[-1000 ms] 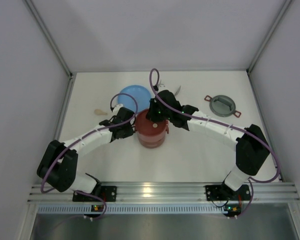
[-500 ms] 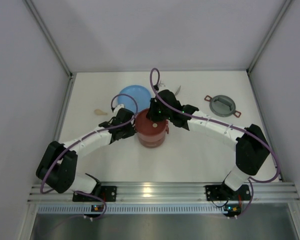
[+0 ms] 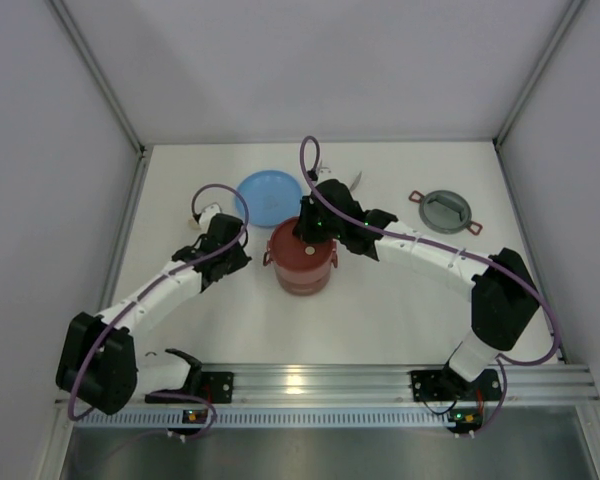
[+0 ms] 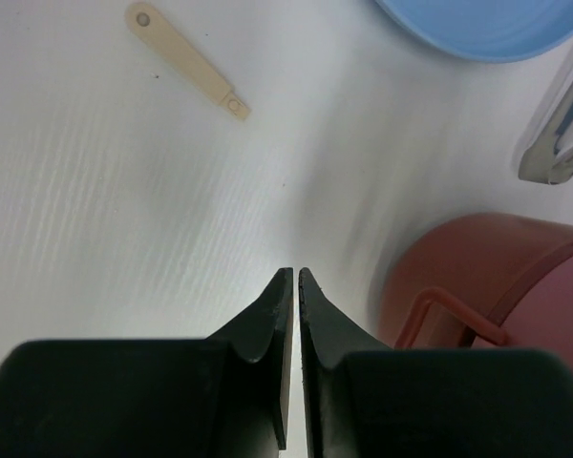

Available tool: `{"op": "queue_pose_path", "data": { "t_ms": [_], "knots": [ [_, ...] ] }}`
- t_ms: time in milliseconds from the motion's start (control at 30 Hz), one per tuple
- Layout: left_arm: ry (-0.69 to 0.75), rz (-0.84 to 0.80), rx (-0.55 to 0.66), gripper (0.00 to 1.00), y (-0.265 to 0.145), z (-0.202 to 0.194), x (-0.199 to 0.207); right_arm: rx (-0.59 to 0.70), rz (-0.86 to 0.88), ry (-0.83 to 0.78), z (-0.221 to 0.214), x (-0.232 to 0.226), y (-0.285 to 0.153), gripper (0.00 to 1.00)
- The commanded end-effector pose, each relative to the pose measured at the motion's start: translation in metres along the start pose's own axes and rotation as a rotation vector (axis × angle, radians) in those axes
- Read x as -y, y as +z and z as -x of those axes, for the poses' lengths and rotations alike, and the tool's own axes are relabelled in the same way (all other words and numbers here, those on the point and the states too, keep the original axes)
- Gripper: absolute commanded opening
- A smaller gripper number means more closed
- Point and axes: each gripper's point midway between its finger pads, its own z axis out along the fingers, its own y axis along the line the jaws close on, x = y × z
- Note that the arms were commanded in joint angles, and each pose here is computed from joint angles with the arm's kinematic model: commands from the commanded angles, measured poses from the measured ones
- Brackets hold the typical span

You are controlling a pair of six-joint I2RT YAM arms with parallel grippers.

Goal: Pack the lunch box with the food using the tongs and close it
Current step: Close the fastener on the packing box.

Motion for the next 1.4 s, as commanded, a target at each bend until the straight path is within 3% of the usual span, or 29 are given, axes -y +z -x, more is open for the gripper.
{"op": "queue_pose_path", "data": {
  "t_ms": [0, 567, 1033, 1367],
  "knots": [
    [0.013, 0.019, 0.002, 0.10, 0.006, 0.008, 0.001, -0.245, -0.215, -0.042, -0.076, 0.068, 0.010, 0.00],
    [0.045, -0.215, -0.094, 0.06, 0.029, -0.020, 0.095, -0.266, -0.219, -0.035, -0.087, 0.073, 0.013, 0.00],
    [0.045, -0.092, -0.030, 0.12, 0.011, -0.013, 0.055, -0.271, -0.217, -0.035, -0.090, 0.073, 0.015, 0.00],
    [-0.006, -0.009, 0.097, 0.23, -0.024, 0.023, 0.021, -0.247, -0.215, -0.039, -0.079, 0.069, 0.006, 0.00]
  ]
}}
